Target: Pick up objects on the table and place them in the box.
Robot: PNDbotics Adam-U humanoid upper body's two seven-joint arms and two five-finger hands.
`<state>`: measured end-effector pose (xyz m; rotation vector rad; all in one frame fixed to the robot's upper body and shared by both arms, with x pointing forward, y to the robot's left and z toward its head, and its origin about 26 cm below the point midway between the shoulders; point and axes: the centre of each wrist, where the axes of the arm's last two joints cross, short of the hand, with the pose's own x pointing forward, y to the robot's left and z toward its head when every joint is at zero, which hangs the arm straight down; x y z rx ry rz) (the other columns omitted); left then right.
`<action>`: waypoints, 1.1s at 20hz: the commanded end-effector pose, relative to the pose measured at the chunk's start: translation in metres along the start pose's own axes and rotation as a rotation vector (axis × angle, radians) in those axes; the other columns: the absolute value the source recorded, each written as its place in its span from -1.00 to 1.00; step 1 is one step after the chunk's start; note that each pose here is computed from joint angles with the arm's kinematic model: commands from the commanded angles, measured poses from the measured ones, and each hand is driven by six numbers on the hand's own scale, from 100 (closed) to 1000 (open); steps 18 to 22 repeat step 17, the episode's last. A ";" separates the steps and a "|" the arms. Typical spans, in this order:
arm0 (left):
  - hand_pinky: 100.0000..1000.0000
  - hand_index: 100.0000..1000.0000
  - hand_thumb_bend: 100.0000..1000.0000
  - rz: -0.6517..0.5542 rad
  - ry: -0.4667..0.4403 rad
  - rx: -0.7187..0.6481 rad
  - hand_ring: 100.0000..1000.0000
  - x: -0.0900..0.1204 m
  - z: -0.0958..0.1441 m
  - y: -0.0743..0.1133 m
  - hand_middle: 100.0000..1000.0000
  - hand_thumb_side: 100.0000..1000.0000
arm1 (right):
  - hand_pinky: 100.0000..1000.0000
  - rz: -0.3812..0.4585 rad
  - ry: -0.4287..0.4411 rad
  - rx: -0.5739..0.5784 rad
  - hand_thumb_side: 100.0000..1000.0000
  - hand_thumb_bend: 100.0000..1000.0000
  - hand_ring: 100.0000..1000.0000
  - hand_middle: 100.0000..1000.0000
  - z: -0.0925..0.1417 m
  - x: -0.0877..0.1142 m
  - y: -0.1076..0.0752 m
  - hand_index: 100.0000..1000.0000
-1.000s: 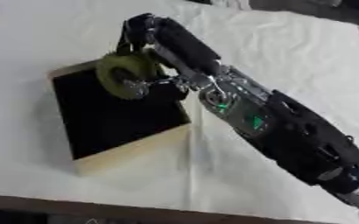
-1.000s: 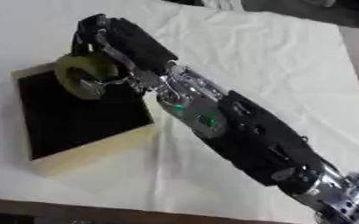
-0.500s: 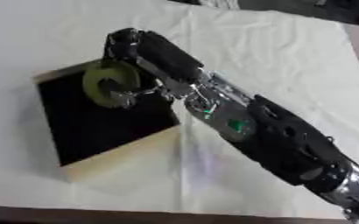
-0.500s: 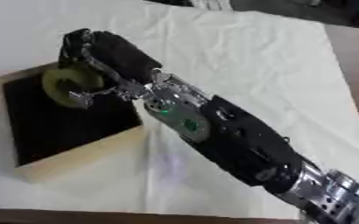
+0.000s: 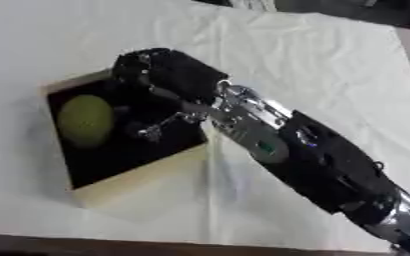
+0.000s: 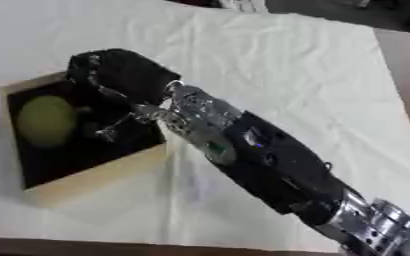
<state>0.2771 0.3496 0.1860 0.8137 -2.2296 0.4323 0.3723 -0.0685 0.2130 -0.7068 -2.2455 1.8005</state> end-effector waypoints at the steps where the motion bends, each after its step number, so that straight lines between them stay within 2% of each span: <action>1: -0.17 0.26 -0.70 -0.001 -0.030 0.000 -0.10 0.006 -0.005 0.001 0.05 0.08 | 0.41 0.049 -0.008 -0.001 -0.62 -0.28 0.47 0.42 0.000 0.000 -0.016 0.53; 2: -0.17 0.26 -0.70 -0.001 -0.030 0.000 -0.10 0.006 -0.005 0.001 0.05 0.08 | 0.41 0.051 -0.008 0.001 -0.62 -0.28 0.47 0.42 0.000 0.001 -0.017 0.53; 3: -0.17 0.26 -0.70 -0.001 -0.030 0.000 -0.10 0.006 -0.005 0.001 0.05 0.08 | 0.44 0.055 -0.010 -0.003 -0.40 -0.21 0.52 0.48 0.000 0.001 -0.019 0.59; 4: -0.17 0.26 -0.70 -0.003 -0.031 0.002 -0.10 0.006 -0.005 0.002 0.05 0.08 | 0.44 0.067 -0.015 -0.016 -0.41 -0.21 0.52 0.48 0.002 0.000 -0.025 0.59; 8: -0.17 0.26 -0.70 -0.008 -0.029 0.009 -0.10 0.005 -0.004 0.003 0.05 0.08 | 0.44 0.090 -0.009 -0.130 -0.55 -0.30 0.52 0.48 0.011 -0.002 -0.054 0.59; 11: -0.17 0.26 -0.70 -0.011 -0.028 0.012 -0.10 0.005 -0.004 0.004 0.05 0.08 | 0.44 0.101 0.025 -0.250 -0.70 -0.32 0.51 0.47 0.022 -0.004 -0.079 0.57; 13: -0.17 0.26 -0.70 -0.011 -0.029 0.013 -0.10 0.005 -0.004 0.004 0.05 0.08 | 0.44 0.119 0.049 -0.324 -0.72 -0.31 0.50 0.48 0.031 -0.005 -0.093 0.58; 15: -0.17 0.26 -0.70 -0.011 -0.030 0.013 -0.10 0.005 -0.005 0.004 0.05 0.08 | 0.44 0.131 0.055 -0.359 -0.72 -0.31 0.50 0.48 0.037 0.000 -0.101 0.58; 17: -0.17 0.26 -0.69 -0.015 -0.031 0.019 -0.10 0.005 -0.005 0.005 0.05 0.07 | 0.42 0.138 0.068 -0.397 -0.98 -0.33 0.44 0.42 0.043 0.005 -0.110 0.51; 22: -0.17 0.26 -0.69 -0.015 -0.031 0.019 -0.10 0.005 -0.005 0.005 0.05 0.07 | 0.42 0.138 0.068 -0.397 -0.98 -0.33 0.44 0.42 0.043 0.005 -0.110 0.51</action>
